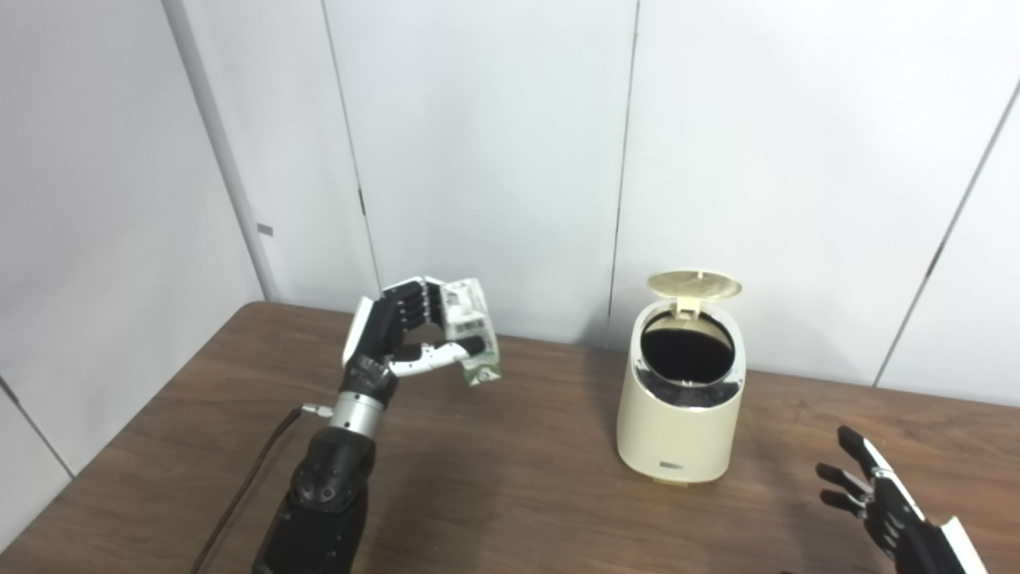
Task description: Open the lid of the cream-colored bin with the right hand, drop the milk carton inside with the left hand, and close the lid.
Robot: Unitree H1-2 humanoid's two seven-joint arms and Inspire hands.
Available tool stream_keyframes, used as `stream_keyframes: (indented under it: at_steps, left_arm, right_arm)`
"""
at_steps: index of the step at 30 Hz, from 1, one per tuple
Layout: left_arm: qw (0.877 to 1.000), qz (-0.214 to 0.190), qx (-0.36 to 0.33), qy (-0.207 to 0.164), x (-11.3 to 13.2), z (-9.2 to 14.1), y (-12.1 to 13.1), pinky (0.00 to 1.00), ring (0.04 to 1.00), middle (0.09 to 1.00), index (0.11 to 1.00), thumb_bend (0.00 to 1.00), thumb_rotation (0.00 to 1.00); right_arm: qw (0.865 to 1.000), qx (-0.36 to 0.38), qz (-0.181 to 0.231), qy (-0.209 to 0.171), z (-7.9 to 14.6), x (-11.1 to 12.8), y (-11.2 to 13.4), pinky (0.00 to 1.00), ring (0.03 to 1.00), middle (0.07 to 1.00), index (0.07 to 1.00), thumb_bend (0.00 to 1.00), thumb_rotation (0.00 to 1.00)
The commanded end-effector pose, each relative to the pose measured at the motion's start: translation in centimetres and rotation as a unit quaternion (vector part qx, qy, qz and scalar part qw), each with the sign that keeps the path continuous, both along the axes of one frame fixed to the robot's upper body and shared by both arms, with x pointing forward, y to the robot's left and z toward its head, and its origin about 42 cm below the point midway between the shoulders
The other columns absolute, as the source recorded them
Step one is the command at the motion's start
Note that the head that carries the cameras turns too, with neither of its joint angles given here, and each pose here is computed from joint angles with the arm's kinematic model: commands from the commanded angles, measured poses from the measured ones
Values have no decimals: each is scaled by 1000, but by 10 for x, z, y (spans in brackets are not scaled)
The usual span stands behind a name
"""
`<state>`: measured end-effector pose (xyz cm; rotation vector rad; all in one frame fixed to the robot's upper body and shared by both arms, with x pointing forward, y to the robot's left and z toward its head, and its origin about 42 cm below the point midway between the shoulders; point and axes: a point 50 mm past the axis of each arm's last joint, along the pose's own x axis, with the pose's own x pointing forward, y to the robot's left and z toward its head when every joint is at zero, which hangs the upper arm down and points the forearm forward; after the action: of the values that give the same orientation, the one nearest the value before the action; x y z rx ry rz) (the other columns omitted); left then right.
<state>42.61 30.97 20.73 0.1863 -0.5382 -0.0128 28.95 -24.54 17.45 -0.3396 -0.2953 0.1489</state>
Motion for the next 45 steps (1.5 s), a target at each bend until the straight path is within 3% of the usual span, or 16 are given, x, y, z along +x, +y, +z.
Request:
stream_keyframes:
  at_steps: [1,9,21,45]
  left_arm:
    - [995,-35,12,-88,14,55,-16,456,448,502,505,503,0]
    - [987,-106,11,-123,25,83,-56,439,445,498,508,503,0]
    - [977,-168,5,-133,38,98,-91,435,441,499,509,503,0]
    - [970,-219,-10,-106,53,92,-131,433,443,499,508,503,0]
  right_arm:
    - [999,4,1,-35,13,7,5,810,859,970,942,718,10]
    - [999,-18,-13,-45,7,15,8,751,829,942,926,745,109]
    - [999,-10,-16,-51,-4,22,15,780,842,948,927,760,236]
    - [998,-4,-32,-55,-8,26,24,778,857,954,939,771,276]
